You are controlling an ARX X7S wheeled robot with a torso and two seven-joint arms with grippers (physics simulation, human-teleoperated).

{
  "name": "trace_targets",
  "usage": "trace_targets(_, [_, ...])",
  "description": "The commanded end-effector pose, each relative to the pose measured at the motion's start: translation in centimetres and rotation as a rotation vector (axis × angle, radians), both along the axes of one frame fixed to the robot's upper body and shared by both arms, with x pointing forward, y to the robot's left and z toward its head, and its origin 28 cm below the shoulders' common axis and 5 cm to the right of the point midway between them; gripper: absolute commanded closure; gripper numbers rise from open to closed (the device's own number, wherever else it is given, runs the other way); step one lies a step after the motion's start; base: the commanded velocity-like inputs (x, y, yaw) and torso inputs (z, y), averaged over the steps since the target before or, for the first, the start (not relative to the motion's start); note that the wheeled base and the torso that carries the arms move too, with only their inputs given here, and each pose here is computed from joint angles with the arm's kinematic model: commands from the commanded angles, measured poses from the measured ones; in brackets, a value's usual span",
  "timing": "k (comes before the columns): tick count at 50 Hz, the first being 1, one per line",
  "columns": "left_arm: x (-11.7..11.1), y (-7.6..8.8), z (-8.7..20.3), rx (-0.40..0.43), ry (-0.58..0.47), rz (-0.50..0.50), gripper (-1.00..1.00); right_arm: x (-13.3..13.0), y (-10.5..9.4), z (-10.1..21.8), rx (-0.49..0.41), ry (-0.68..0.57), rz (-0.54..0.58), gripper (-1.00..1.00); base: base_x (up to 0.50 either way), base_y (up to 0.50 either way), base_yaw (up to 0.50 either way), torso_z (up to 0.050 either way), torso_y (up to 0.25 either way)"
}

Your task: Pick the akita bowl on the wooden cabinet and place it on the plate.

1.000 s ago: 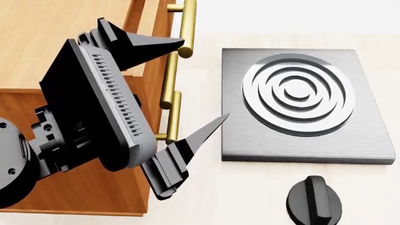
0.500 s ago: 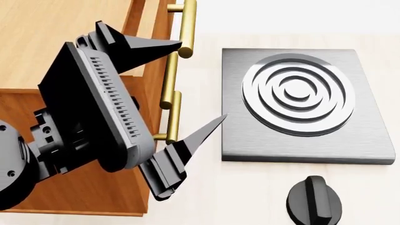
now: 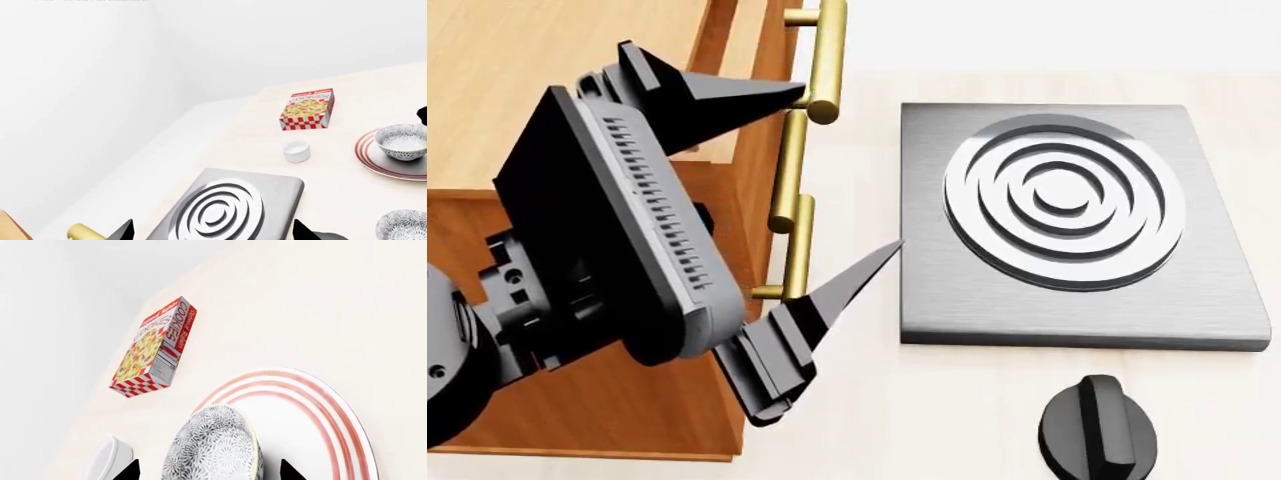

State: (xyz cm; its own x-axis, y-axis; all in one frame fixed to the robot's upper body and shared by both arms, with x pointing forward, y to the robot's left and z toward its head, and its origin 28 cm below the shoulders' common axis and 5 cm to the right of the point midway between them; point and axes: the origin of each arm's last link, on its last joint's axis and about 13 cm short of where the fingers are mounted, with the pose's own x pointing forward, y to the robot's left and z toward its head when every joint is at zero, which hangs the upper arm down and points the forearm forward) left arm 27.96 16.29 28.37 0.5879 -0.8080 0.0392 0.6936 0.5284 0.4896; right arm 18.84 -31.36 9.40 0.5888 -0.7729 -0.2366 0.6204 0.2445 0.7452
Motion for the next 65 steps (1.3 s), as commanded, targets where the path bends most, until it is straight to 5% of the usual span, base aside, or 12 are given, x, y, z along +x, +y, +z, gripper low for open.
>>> trace_targets(1, [-0.1, 0.1, 0.4, -0.005, -0.008, 0.001, -1.00, -1.0, 0.0, 1.4, -0.032, -0.031, 0.002, -1.00, 0.00, 0.00, 0.00, 0.000, 0.000])
trace_targets(31, [-0.3, 0.1, 0.4, -0.003, -0.011, 0.003, -1.00, -2.7, 0.5, 6.8, -0.151, -0.169, 0.019, -1.00, 0.00, 0.00, 0.00, 0.000, 0.000])
trace_targets(65, [-0.3, 0.3, -0.2, -0.014, 0.000, 0.004, -1.00, -4.9, 6.3, 18.2, -0.406, -0.480, 0.256, -1.00, 0.00, 0.00, 0.00, 0.000, 0.000])
